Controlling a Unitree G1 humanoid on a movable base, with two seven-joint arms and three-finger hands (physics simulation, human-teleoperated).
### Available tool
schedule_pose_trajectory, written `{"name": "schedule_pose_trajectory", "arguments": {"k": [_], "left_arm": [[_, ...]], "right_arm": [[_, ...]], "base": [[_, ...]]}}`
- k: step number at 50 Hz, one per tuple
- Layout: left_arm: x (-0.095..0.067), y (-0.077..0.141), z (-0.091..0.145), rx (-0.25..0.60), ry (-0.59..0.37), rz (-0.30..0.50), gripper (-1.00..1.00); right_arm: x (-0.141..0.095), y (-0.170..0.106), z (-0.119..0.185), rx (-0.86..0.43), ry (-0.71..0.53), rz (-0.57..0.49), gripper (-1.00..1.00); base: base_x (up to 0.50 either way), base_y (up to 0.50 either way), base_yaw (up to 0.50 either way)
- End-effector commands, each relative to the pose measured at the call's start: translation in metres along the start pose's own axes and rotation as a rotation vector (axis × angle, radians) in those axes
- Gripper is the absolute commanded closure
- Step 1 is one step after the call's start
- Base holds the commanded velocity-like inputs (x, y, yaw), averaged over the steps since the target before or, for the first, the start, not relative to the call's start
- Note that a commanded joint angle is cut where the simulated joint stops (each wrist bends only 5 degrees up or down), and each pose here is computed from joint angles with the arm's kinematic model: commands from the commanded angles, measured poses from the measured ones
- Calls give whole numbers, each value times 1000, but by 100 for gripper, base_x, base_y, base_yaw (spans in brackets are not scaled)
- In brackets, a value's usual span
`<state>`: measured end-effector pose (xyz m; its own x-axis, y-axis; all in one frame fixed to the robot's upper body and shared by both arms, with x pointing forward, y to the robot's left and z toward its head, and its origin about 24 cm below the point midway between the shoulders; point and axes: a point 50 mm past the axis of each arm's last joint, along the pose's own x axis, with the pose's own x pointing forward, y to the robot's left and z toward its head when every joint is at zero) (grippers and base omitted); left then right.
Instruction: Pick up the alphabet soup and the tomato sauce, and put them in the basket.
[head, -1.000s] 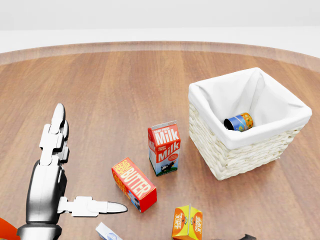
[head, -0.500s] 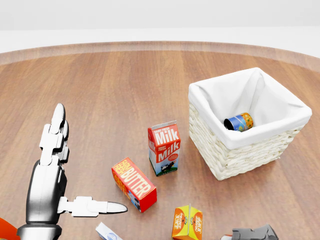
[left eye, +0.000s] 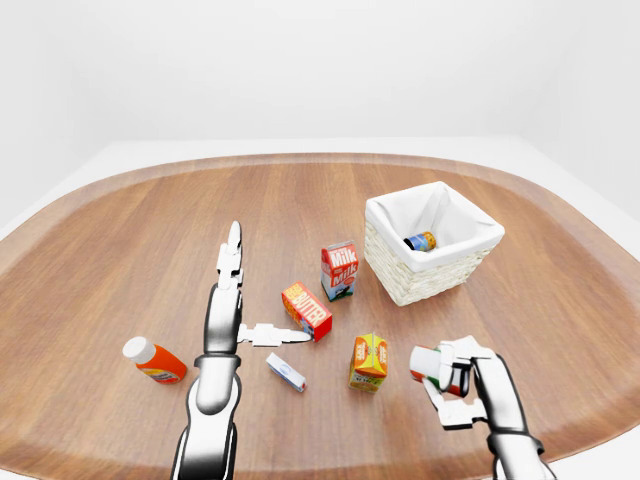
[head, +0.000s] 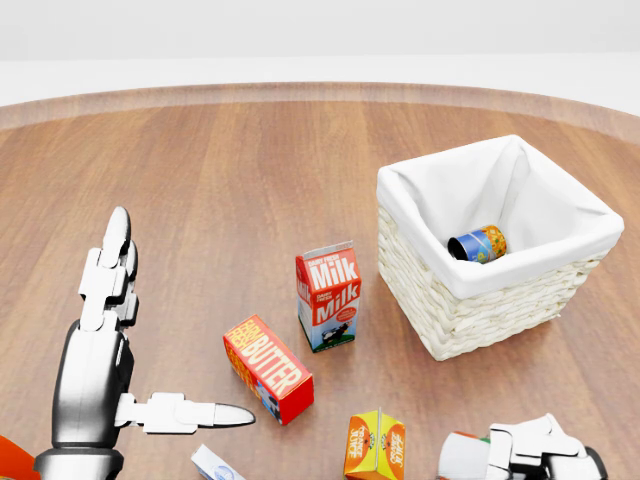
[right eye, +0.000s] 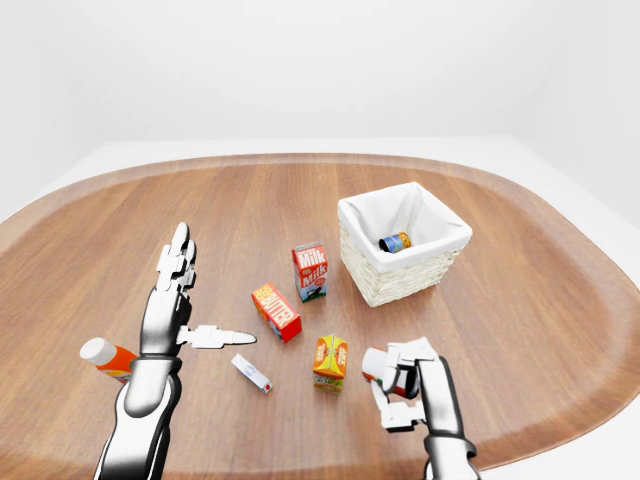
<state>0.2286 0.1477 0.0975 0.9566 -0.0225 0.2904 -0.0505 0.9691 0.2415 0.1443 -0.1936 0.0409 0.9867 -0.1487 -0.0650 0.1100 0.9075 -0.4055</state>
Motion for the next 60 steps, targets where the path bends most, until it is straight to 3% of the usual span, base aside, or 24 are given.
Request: {"name": "schedule_pose_trajectory", "arguments": {"k": [1,21,34,39,53,60], "left_arm": [[-1,2,2,6,-8,12,-100],[-1,2,2,6,-8,12,-100],[-1,2,2,6,-8,12,-100],[-1,2,2,6,-8,13,-100],[-1,2,2,5,-8,12,-100],[-1,2,2,6,-8,11,-100]], "right_arm": [[-2,-14,26,98,-118,-10,100],[-2,-41,85,109,-419,-70,100],[11,-50,129,1,-649,-153,100],[21,-50,132,-28,-666,-177,100],[31,-48,173,-126,-869,-214,100],[45,-49,181,-169,-894,-229,100]], "base": [[0,0,0],[0,0,0],[0,0,0],[0,0,0],[0,0,0],[0,0,0]]}}
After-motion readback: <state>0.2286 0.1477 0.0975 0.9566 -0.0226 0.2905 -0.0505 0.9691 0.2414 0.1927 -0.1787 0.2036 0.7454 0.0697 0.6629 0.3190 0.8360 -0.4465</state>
